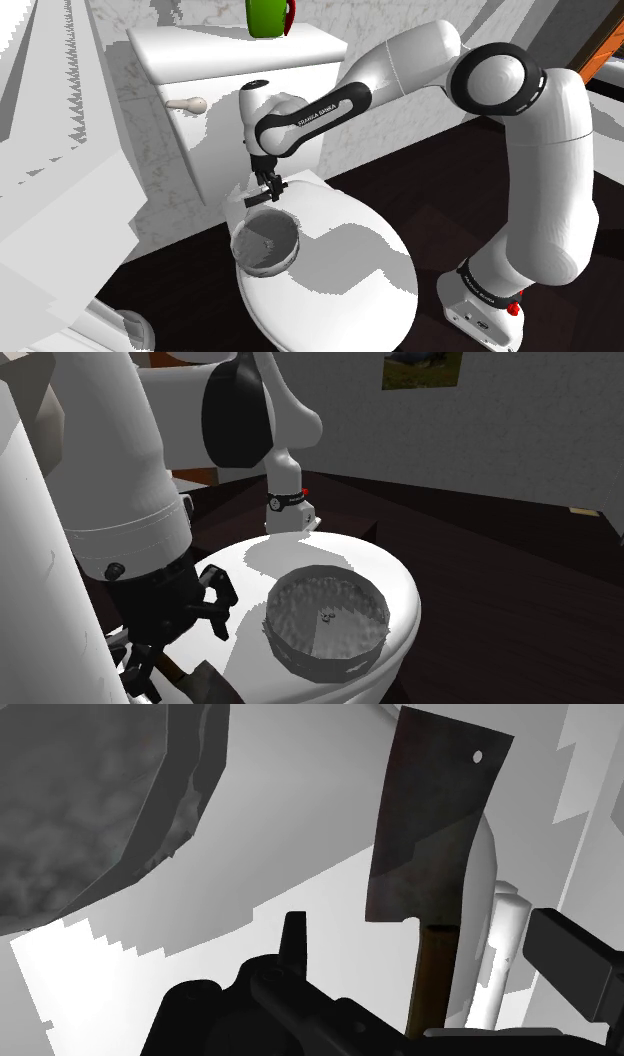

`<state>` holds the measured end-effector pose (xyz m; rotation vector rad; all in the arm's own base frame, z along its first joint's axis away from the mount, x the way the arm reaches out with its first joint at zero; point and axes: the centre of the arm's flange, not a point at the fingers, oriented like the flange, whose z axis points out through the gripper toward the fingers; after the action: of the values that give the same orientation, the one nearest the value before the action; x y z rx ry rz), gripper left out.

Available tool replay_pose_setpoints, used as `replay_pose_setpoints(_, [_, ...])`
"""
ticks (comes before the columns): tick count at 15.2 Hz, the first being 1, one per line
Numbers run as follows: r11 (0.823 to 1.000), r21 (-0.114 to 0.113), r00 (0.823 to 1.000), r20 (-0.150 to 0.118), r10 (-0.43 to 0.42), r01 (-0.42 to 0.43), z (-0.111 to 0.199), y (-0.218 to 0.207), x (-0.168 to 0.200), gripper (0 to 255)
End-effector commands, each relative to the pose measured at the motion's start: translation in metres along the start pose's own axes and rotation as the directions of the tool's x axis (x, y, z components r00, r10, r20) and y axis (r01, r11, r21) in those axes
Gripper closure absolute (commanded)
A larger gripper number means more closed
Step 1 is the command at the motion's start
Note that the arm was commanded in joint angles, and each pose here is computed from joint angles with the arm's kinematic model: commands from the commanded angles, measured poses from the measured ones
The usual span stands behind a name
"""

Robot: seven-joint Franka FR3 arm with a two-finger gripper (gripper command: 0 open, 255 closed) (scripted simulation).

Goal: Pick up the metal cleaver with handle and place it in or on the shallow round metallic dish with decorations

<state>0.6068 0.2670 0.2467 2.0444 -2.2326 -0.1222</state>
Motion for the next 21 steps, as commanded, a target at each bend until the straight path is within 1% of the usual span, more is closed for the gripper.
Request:
replay_pose_setpoints(1, [0.999,-0.005,0.999,-0.003,0.033,-0.033,0.014,-0.015,0.018,0])
replay_pose_setpoints(2, [0.999,-0.005,0.999,-0.003,0.033,-0.033,0.014,-0.015,0.018,0])
replay_pose_setpoints(3, [0.999,-0.005,0.999,-0.003,0.033,-0.033,0.017,-0.013,0.017,255])
replay_pose_setpoints(9, [0.999,-0.006,0.999,-0.001,0.033,-0.033,0.013,-0.005,0.018,255])
replay_pose_setpoints(11, [0.999,-0.006,0.999,-0.002,0.032,-0.032,0.012,-0.006,0.02,255])
replay_pose_setpoints(12, [0.999,-0.005,0.999,-0.003,0.033,-0.033,0.014,-0.015,0.018,255])
replay_pose_setpoints(21, [0.999,-0.005,0.999,-0.003,0.033,-0.033,-0.033,-0.009,0.019,255])
